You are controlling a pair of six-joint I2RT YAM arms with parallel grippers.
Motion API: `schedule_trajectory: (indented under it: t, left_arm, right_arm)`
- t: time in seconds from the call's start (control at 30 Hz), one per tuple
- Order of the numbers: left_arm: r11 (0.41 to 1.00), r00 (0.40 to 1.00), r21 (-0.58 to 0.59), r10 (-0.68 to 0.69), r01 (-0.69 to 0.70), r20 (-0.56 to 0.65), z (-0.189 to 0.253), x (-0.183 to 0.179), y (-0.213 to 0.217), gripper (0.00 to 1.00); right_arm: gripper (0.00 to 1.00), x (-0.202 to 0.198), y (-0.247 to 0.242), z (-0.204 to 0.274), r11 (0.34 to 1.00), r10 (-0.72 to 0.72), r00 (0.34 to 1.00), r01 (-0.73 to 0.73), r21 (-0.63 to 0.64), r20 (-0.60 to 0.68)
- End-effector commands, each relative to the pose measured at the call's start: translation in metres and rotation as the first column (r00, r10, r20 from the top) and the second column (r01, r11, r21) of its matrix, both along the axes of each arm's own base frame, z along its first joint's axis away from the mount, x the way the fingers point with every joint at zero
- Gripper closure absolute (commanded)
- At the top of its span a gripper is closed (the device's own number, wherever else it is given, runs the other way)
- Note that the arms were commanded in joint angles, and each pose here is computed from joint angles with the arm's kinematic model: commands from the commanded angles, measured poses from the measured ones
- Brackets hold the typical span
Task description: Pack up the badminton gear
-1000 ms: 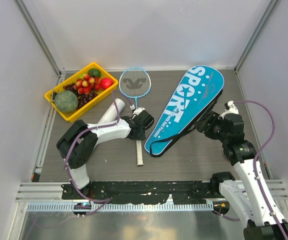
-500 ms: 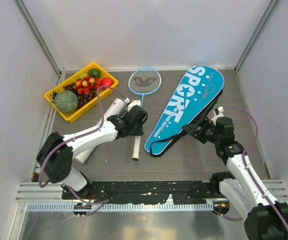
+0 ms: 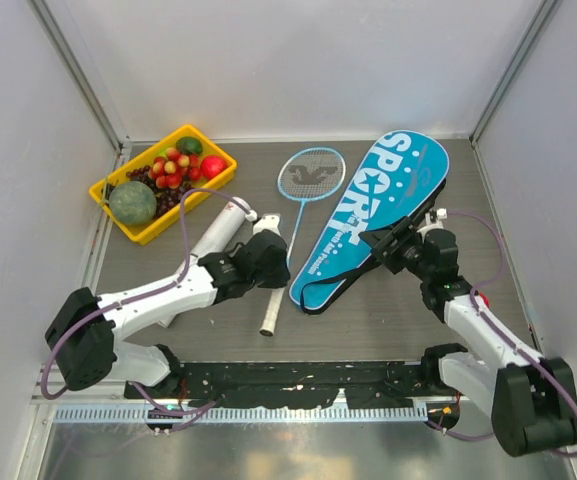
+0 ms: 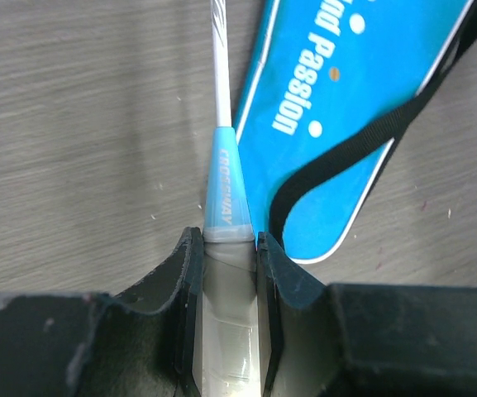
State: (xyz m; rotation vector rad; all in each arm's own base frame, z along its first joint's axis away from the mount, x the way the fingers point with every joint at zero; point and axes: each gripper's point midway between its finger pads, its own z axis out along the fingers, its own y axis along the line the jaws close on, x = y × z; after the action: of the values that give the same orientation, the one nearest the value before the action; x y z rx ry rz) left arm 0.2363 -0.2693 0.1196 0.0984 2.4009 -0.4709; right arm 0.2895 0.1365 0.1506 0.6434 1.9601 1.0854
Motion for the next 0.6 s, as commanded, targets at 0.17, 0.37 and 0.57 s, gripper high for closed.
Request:
schedule_trajectory:
  t: [0.17, 0.37, 0.57]
  left_arm:
    - [0.986, 0.997, -0.161, -0.041, 0.052, 0.066, 0.019, -0.007, -0.028, 1.0]
    - [0.986, 0.996, -0.162, -0.029, 0.042, 0.079, 0.016, -0.008, -0.025, 1.0]
    - [0.99, 0.992, -0.132, -0.038, 0.054, 0.12, 0.015, -0.008, -0.015, 1.0]
  right_arm:
    - [0.27, 0.05, 0.065, 0.004, 0.994, 0.091, 0.995, -0.092, 0.055, 0.037]
    - [0.34, 0.059, 0.119, -0.011, 0.966, 0.197, 0.979, -0.201, 0.163, 0.04]
    - [0.38, 0.071, 0.154, -0.021, 0.903, 0.32, 0.946, -0.32, 0.286, 0.05]
